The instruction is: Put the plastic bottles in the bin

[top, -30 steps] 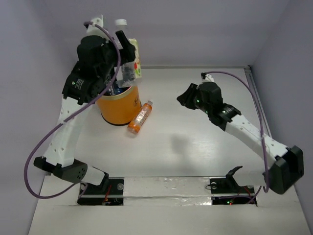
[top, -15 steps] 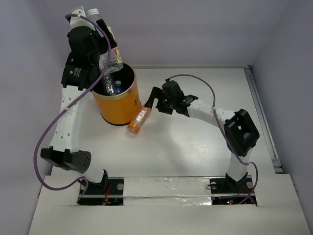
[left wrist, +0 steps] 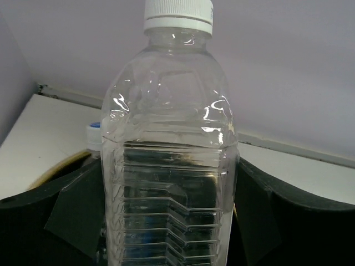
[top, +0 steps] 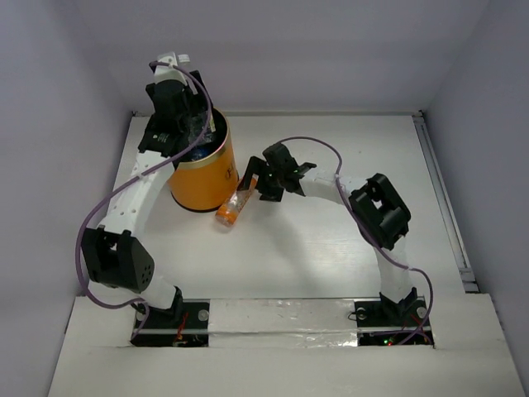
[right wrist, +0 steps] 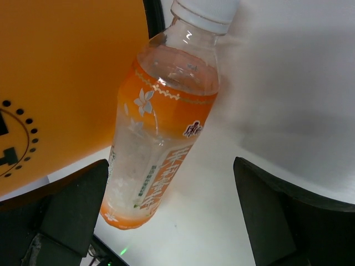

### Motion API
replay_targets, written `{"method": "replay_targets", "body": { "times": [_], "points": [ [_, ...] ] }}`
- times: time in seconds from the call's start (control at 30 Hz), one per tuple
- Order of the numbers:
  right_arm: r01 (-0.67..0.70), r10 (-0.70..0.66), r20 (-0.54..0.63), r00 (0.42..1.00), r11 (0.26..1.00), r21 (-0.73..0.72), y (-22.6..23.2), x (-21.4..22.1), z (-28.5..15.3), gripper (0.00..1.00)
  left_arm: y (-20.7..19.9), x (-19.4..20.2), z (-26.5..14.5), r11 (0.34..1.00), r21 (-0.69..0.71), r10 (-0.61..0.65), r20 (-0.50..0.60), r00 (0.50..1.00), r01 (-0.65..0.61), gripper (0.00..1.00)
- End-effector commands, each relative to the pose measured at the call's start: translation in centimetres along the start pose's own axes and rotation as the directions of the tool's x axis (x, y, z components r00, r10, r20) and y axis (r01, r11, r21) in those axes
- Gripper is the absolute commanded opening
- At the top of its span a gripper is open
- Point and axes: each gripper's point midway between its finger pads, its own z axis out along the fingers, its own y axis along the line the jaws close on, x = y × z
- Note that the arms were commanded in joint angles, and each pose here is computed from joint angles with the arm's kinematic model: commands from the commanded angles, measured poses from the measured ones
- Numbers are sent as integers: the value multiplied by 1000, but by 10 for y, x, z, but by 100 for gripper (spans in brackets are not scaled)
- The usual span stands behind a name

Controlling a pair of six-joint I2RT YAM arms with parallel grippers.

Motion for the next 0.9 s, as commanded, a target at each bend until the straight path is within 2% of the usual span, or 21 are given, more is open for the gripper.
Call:
{"method": "replay_targets", "body": {
  "times": [0.0, 0.03, 0.07, 0.13, 0.17, 0.2, 0.4, 0.47, 0.57, 0.63, 0.67, 0.73, 0.87],
  "points": [
    [6, -5, 13, 1000, 996, -85, 29, -10, 1, 100, -4, -47, -21, 999, 47, -31, 188, 982, 23, 56],
    [4, -3, 12, 1000, 996, -86, 30, -11, 2, 100, -4, -44, -21, 998, 54, -37, 193, 980, 27, 57],
    [5, -4, 13, 1000, 996, -90, 32, -12, 3, 100, 0, -23, -19, 999, 47, -27, 153, 988, 20, 58],
    [1, -1, 7, 1000, 996, -90, 30, -11, 9, 100, 0, -20, -25, 997, 70, -55, 168, 984, 44, 64],
    [3, -2, 7, 1000, 995, -98, 34, -13, 10, 100, 5, -7, -30, 997, 68, -56, 158, 986, 46, 69],
    [-2, 1, -5, 1000, 995, -98, 32, -10, 14, 100, 6, -7, -32, 996, 70, -64, 171, 983, 52, 79],
    [-29, 28, -10, 1000, 994, -102, 32, -10, 25, 94, 13, 12, -43, 996, 63, -64, 122, 991, 57, 99],
    [-38, 37, -10, 999, 993, -109, 32, -10, 29, 91, 12, 4, -50, 995, 74, -72, 133, 988, 63, 99],
    [-53, 53, -4, 999, 992, -115, 30, -10, 32, 81, 3, -12, -62, 992, 109, -85, 141, 986, 70, 99],
    [-60, 64, 23, 998, 991, -123, 33, -15, 28, 64, 2, -19, -68, 990, 114, -92, 135, 987, 77, 99],
    [-63, 67, 27, 997, 991, -114, 26, -11, 27, 51, -1, -29, -74, 988, 126, -102, 151, 983, 83, 99],
    [-56, 65, 63, 996, 989, -138, 34, -18, 12, 47, -3, -35, -80, 987, 141, -103, 147, 984, 83, 99],
    [6, 25, 169, 985, 984, -179, 50, -36, -23, 46, -4, -58, -96, 984, 152, -121, 175, 977, 95, 99]
  ]
}}
